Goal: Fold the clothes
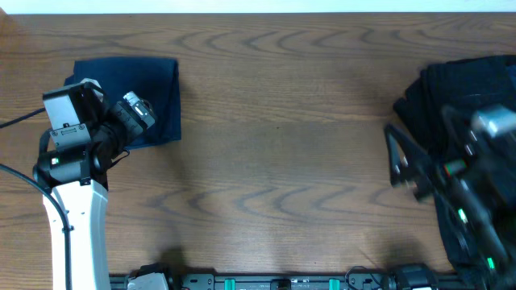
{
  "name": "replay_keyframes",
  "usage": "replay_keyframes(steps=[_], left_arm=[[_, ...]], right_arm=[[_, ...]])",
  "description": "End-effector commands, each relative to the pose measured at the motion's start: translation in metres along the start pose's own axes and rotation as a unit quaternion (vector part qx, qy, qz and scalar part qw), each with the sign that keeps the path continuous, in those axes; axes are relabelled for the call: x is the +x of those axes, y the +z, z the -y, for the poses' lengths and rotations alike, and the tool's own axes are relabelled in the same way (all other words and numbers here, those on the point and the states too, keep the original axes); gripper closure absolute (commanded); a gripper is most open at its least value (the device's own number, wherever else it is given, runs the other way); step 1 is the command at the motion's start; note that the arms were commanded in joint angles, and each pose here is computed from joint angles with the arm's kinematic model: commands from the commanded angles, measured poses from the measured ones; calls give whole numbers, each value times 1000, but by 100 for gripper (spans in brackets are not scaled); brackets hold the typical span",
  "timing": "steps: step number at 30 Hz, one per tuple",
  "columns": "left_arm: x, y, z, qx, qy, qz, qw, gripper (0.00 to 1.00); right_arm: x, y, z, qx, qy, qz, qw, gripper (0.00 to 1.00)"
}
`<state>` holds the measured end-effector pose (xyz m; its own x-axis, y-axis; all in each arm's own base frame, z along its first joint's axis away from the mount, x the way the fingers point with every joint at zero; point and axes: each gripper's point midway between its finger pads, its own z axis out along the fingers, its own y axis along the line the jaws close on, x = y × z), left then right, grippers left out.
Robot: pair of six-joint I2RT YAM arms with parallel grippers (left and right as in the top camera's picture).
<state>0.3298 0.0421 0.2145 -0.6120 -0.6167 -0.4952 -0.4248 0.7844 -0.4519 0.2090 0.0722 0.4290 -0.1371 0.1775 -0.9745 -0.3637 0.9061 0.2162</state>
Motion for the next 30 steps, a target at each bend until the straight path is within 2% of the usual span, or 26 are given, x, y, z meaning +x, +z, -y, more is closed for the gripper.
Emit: replay_keyframes(steps=[1, 5, 10, 18, 30], left_arm=[[0, 0, 1, 0, 6, -1, 1000, 2], [0, 0, 1, 0, 6, -1, 1000, 2], [0, 0, 1, 0, 6, -1, 1000, 2], [0, 0, 1, 0, 6, -1, 1000, 2], [0, 0, 1, 0, 6, -1, 1000, 2]], right_arm=[[-5, -29, -10, -6, -12, 30, 999, 1], [2, -54, -13, -7, -20, 58, 998, 1], [32, -64, -5, 5, -22, 72, 997, 1], [78, -50, 13, 11, -29, 112, 993, 1], [112, -14, 42, 39, -29, 141, 989, 1]])
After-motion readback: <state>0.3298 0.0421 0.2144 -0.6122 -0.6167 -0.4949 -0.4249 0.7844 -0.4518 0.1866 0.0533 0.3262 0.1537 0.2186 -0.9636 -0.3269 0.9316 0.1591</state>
